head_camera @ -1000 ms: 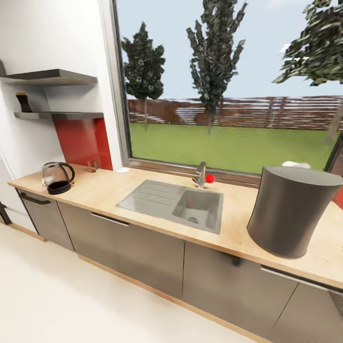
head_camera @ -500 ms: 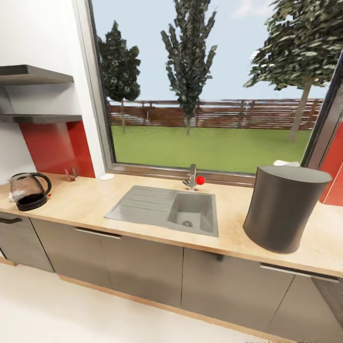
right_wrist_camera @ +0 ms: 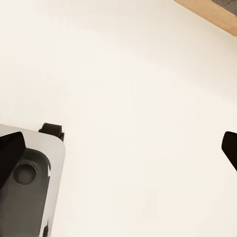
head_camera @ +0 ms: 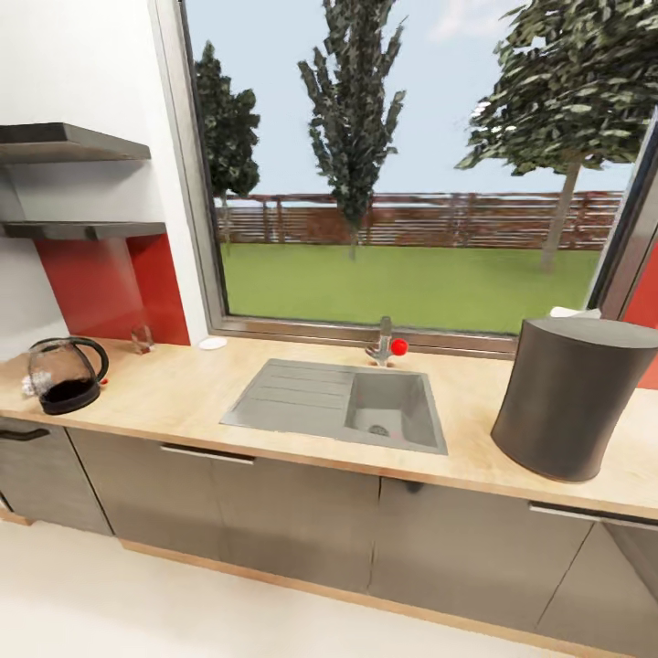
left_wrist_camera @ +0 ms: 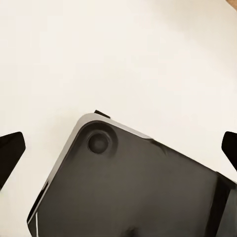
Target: Set up a coffee station on the kitchen countertop: keep the coffee maker on the countertop, move the bottle of coffee from the kitchen shelf to the counter next to the coffee maker, place a paper coffee filter on top of the coffee maker, put the saucer next to the coffee maker with the coffee cup on the saucer, and place the electric kettle next to the coffee maker.
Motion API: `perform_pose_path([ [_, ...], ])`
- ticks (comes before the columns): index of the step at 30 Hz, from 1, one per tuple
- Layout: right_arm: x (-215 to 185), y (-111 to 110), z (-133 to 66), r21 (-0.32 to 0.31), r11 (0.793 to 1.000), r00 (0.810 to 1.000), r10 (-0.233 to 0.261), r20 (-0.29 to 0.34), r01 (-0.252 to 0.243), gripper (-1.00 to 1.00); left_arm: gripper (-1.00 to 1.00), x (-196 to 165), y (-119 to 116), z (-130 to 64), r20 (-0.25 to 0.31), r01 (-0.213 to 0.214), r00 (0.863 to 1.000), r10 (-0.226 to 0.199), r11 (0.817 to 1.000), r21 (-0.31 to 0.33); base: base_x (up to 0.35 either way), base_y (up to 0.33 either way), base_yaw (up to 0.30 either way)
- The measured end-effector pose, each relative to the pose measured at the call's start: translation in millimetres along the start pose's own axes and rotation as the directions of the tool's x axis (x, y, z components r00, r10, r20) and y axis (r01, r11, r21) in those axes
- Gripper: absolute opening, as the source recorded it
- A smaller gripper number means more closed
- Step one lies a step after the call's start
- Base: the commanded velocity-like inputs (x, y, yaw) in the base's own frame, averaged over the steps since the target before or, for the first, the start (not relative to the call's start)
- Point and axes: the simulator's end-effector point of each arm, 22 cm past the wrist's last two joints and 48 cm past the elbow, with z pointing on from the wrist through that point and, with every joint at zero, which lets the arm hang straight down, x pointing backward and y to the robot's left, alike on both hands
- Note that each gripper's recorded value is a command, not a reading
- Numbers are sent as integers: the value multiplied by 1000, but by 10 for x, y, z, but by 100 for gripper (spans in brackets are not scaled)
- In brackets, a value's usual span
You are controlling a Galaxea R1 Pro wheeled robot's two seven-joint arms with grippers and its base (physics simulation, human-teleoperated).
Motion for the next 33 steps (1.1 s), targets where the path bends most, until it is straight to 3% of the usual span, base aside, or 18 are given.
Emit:
perform_pose_path([
  [11,29,15,-3,-2,1000,1000,-1,-2,1,100,100,16,-7,-4,-4,-14,1000,14,1000,5,106,332,-6],
  [23,-4,-2,-5,0,1000,1000,0,15,0,100,100,20,-21,-4,-6,-27,1000,27,1000,12,172,321,-247],
  [33,7,36,-2,-5,1000,1000,3,6,-3,100,100,-3,-26,-3,4,-32,999,31,999,13,72,328,-32],
])
